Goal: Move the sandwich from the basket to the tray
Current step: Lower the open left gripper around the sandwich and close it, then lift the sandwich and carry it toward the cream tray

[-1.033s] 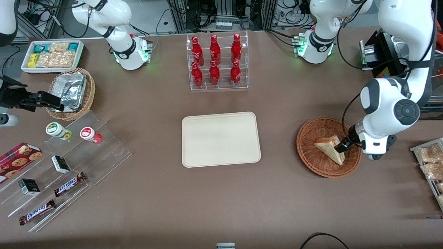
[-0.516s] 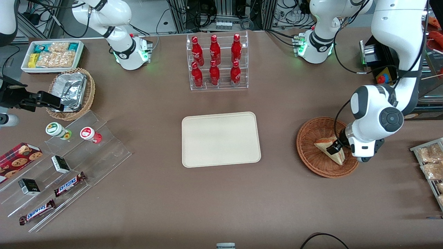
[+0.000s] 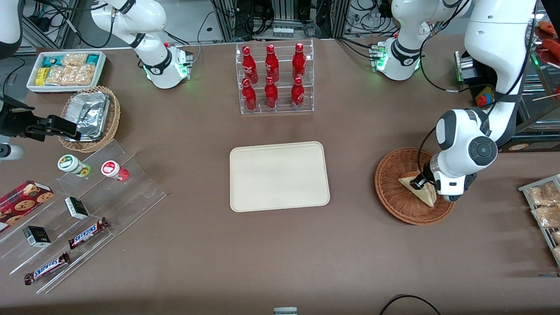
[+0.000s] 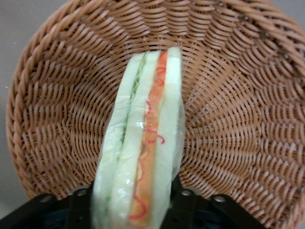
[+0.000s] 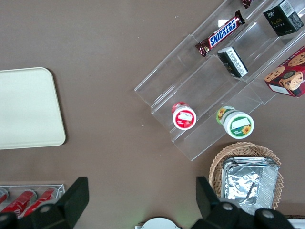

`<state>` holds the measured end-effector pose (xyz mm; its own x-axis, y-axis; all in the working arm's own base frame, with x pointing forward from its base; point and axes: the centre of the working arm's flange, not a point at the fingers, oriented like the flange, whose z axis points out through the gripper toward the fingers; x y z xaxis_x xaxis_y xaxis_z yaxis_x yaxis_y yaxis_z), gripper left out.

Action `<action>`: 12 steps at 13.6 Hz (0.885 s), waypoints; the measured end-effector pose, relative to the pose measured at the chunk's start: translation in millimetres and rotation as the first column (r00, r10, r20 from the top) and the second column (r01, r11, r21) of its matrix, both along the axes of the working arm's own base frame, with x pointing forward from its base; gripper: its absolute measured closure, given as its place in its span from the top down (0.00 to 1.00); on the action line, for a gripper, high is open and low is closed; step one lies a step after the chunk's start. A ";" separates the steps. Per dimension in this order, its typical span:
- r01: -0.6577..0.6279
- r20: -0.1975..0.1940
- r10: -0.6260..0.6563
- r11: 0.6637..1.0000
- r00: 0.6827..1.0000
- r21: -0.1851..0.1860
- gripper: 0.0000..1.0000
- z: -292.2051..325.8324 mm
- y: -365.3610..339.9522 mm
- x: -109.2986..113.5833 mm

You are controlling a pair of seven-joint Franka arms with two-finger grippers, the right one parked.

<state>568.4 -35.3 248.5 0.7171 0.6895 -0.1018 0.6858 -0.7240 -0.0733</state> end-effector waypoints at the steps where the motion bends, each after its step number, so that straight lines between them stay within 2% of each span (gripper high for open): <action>1: 0.003 -0.013 -0.003 1.000 1.000 0.001 0.41 10.1 -0.6 3.0; 4: 0.043 -0.034 -0.042 0.999 0.999 0.010 0.32 49.2 -15.4 17.5; 7: 0.169 -0.016 -0.169 0.986 0.986 0.006 0.19 70.7 -60.3 23.8; 12: 0.330 0.018 -0.330 0.944 0.944 0.001 0.19 81.2 -151.4 18.0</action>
